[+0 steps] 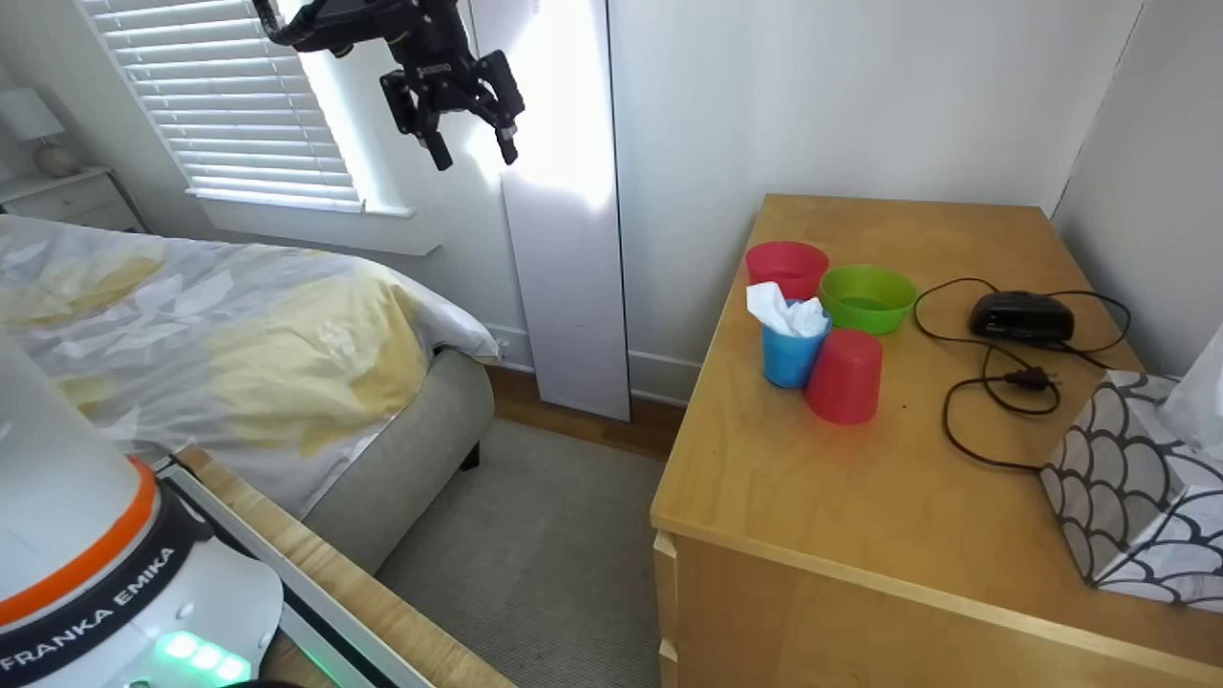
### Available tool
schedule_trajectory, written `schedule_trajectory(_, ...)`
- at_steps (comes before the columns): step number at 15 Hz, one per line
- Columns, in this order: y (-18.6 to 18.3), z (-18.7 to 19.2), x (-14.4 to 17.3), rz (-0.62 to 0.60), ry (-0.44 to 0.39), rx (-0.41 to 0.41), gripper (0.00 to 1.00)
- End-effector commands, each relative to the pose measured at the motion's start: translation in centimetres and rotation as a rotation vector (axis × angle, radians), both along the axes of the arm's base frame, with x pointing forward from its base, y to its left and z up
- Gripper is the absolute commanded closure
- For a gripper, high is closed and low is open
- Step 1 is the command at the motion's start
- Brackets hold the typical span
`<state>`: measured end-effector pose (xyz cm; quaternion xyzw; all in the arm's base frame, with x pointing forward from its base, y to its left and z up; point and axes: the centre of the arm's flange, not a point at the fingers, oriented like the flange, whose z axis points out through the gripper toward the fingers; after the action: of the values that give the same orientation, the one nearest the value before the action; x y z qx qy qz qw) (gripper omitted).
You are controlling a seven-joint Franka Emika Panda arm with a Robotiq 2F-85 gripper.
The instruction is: Push the white tissue into the blue cup
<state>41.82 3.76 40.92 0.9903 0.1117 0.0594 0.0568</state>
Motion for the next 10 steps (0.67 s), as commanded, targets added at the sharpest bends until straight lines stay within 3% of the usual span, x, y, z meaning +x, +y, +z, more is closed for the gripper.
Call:
schedule_trajectory(1,-0.6,-0.2,0.5,-0.053,0.01,0.027,0.0)
schedule_trajectory(5,-4.6,-2.0,1.4,-0.19,0.014,0.062,0.0)
schedule_trajectory(10,-11.2,-3.6,2.9,-0.391,-0.072,0.087,0.0)
